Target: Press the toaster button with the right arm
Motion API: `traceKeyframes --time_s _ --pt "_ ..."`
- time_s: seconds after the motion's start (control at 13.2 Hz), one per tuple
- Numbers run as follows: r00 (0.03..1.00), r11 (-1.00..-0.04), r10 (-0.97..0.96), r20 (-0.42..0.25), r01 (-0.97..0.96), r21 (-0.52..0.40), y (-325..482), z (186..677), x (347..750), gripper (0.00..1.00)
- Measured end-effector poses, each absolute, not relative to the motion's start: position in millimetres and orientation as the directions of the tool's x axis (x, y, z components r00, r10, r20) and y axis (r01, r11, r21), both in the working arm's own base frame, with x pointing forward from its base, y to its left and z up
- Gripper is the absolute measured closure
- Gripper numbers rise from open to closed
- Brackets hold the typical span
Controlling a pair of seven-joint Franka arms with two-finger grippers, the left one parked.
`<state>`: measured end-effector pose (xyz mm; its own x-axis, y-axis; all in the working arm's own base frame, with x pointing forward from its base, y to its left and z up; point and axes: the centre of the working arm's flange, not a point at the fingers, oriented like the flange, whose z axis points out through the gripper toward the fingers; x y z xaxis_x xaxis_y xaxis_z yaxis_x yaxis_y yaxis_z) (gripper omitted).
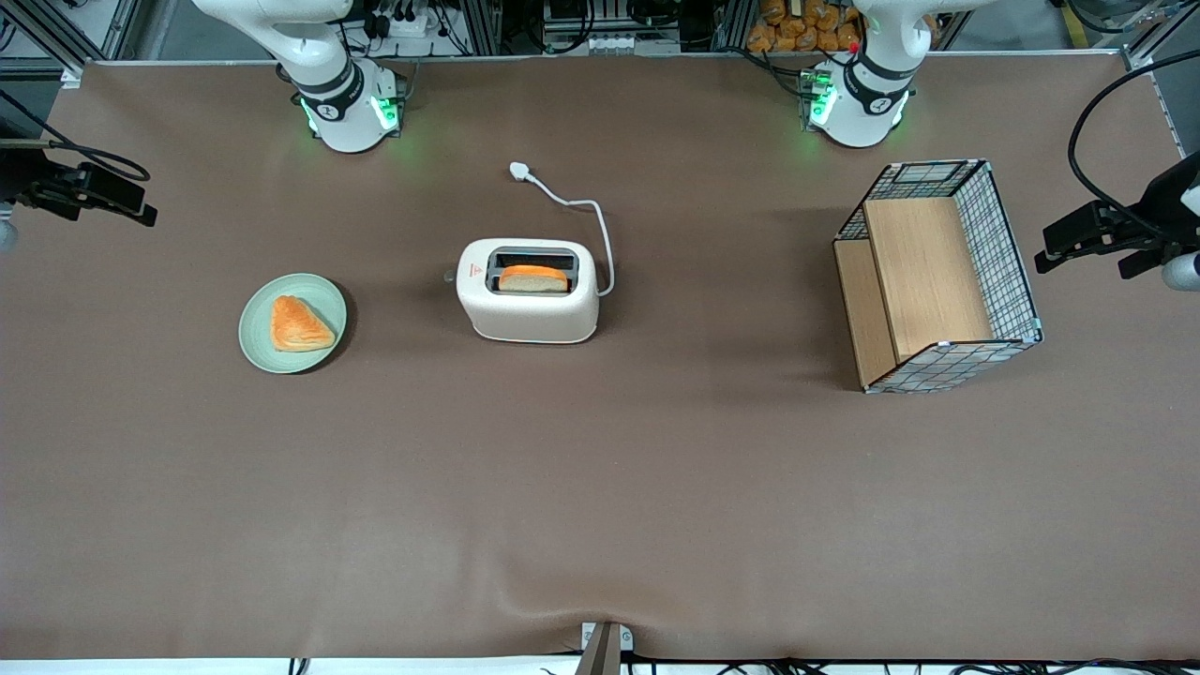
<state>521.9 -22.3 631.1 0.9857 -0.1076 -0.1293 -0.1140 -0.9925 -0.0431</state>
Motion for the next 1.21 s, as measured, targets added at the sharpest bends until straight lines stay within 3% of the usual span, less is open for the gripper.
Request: traceKeyframes --time_s 1.21 --pt "0.993 -0.998 -0.064 -0.098 -0.065 -0.006 -28 644 522 0.00"
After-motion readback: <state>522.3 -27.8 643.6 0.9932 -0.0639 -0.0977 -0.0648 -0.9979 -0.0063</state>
